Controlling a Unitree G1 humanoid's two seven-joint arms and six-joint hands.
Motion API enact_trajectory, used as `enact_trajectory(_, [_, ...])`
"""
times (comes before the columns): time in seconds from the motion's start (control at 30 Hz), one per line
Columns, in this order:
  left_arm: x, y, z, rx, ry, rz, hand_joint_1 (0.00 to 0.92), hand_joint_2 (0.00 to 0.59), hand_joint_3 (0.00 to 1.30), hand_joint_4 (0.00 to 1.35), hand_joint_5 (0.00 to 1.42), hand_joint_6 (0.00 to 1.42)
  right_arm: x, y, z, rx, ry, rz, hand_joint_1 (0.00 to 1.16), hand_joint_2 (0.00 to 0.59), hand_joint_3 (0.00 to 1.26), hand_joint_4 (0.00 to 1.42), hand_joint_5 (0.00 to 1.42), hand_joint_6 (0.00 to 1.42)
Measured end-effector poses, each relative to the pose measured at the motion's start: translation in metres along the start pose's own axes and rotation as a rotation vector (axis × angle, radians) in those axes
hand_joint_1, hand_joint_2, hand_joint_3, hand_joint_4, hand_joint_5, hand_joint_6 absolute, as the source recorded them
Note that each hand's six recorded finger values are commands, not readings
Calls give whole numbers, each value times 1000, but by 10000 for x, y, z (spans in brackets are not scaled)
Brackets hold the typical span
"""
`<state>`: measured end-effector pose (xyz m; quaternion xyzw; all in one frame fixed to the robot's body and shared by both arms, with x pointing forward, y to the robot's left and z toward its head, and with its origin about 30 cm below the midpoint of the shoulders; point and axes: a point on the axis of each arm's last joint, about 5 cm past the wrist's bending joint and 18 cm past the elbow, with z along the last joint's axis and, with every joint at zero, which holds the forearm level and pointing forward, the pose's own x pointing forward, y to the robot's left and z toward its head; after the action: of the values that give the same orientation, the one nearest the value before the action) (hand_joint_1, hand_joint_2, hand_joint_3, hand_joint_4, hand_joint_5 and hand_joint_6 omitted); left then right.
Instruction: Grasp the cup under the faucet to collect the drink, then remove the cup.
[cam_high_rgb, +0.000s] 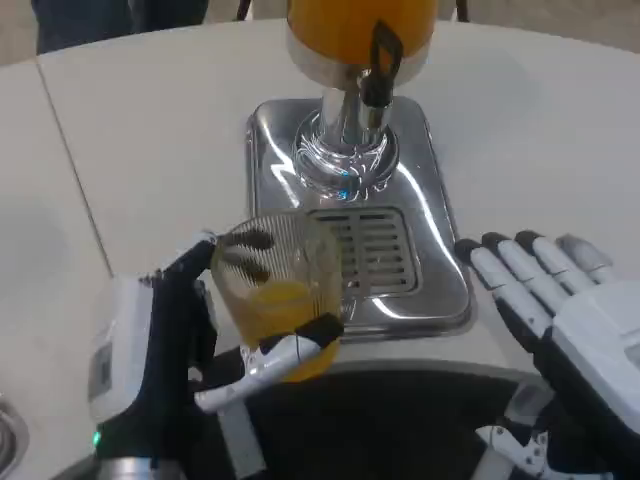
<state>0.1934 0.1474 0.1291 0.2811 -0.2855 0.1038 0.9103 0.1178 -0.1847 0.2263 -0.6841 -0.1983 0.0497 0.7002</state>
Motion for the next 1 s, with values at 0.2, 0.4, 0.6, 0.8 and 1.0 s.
enact_trajectory(0.2, [-121, 78, 45, 14, 6, -2, 643, 15, 1120, 990, 1387, 1424, -2, -6, 10, 3, -40, 0, 411, 405, 0, 0, 0, 0])
enact_trajectory(0.4, [-257, 167, 120, 14, 1, 4, 643, 12, 1112, 990, 1387, 1424, 25, 31, 82, 42, -95, 4, 391, 391, 0, 0, 0, 0])
enact_trajectory(0.6, [-342, 208, 138, 21, 13, -12, 643, 10, 1110, 990, 1387, 1424, -9, 75, 116, 59, -114, 27, 389, 400, 0, 0, 0, 0])
enact_trajectory(0.8, [-373, 239, 160, 19, 2, -23, 643, 9, 1110, 990, 1387, 1424, -28, 103, 117, 65, -116, 30, 377, 414, 0, 0, 0, 0])
enact_trajectory(1.0, [-376, 239, 162, 18, 0, -31, 643, 9, 1111, 990, 1387, 1424, -23, 120, 105, 68, -111, 37, 378, 413, 0, 0, 0, 0])
